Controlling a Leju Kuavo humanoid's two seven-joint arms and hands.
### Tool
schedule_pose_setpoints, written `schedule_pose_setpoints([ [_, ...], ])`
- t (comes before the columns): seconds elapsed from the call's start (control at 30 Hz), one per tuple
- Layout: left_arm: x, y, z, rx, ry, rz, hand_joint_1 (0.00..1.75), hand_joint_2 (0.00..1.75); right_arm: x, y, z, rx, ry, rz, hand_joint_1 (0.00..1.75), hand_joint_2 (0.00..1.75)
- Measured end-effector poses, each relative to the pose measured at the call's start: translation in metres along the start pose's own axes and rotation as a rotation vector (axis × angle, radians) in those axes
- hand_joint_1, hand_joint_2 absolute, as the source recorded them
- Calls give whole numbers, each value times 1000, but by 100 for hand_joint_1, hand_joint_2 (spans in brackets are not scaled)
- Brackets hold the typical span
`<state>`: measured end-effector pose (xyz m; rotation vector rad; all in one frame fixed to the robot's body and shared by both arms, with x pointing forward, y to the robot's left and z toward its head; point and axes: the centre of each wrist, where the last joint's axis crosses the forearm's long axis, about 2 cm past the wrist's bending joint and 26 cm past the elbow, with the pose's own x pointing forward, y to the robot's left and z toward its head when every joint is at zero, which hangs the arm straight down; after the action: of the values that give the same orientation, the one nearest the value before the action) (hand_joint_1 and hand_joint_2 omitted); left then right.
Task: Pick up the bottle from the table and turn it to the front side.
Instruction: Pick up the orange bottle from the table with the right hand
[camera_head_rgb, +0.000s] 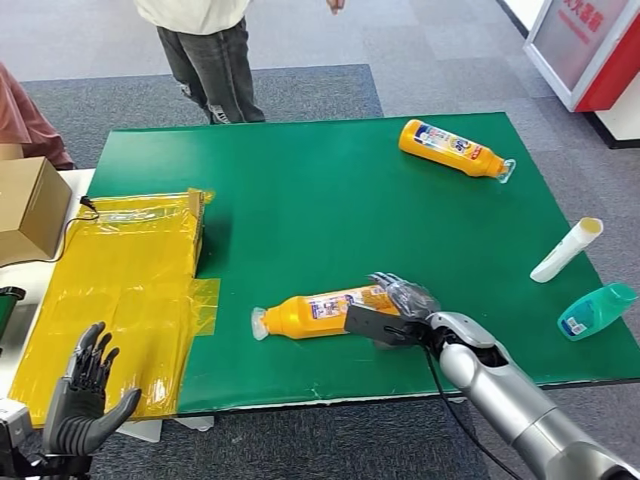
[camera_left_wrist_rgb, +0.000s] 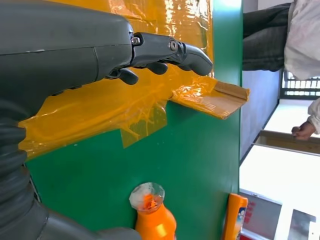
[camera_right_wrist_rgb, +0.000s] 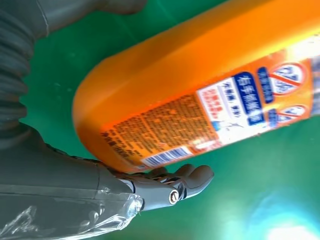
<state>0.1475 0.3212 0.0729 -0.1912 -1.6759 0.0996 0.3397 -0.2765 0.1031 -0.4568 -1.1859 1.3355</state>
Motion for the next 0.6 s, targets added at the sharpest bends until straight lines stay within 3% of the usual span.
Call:
schedule_pose_setpoints([
  [0.6,-3,-11,-5,-34,5,28,0,175,16,-5,-25,3,4,5,0,175],
])
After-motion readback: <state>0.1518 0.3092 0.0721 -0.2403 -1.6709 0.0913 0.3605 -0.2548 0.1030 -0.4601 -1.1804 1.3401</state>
